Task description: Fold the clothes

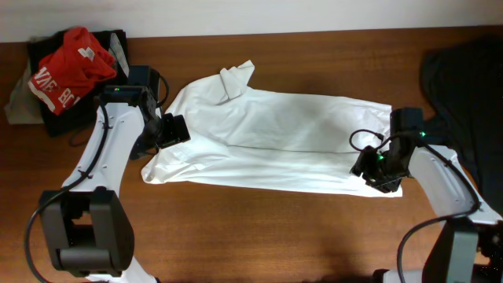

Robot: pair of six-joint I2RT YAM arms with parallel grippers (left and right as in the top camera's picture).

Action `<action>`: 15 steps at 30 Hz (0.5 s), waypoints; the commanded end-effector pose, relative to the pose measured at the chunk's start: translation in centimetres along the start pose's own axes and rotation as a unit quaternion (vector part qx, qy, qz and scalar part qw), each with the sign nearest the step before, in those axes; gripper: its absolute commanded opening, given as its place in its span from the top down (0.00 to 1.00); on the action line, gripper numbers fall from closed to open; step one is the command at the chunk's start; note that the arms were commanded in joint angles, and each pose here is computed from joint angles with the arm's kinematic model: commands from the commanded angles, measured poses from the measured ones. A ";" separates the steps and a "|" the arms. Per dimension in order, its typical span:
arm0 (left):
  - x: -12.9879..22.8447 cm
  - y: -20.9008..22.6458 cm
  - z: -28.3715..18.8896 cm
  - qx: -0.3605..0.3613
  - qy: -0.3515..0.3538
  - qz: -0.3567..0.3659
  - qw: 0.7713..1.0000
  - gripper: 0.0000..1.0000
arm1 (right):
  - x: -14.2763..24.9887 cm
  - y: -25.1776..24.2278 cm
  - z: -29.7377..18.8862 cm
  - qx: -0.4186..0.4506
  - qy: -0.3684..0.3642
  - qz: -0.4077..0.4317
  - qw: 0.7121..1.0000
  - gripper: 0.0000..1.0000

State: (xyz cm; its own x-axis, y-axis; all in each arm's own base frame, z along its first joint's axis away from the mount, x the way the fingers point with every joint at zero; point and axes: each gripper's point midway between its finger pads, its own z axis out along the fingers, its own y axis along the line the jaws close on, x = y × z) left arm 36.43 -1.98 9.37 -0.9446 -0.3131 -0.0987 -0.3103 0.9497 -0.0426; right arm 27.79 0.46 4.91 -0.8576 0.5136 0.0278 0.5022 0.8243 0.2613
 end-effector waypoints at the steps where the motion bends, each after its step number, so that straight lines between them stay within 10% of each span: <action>1: 0.0 -0.3 0.1 0.004 0.002 0.004 1.000 0.01 | 0.5 -0.2 1.2 0.007 0.022 -0.005 1.000 0.54; 15: 0.0 -0.3 0.1 0.004 0.002 0.004 1.000 0.01 | -0.6 -2.3 4.6 0.057 0.027 0.000 0.998 0.96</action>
State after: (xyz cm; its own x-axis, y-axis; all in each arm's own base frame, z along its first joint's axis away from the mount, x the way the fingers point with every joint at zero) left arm 36.43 -1.98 9.35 -0.9446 -0.3131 -0.0987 -0.3103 0.9497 -0.0426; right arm 28.43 0.10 1.15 -0.8633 0.4999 0.0688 0.5016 0.8352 0.2254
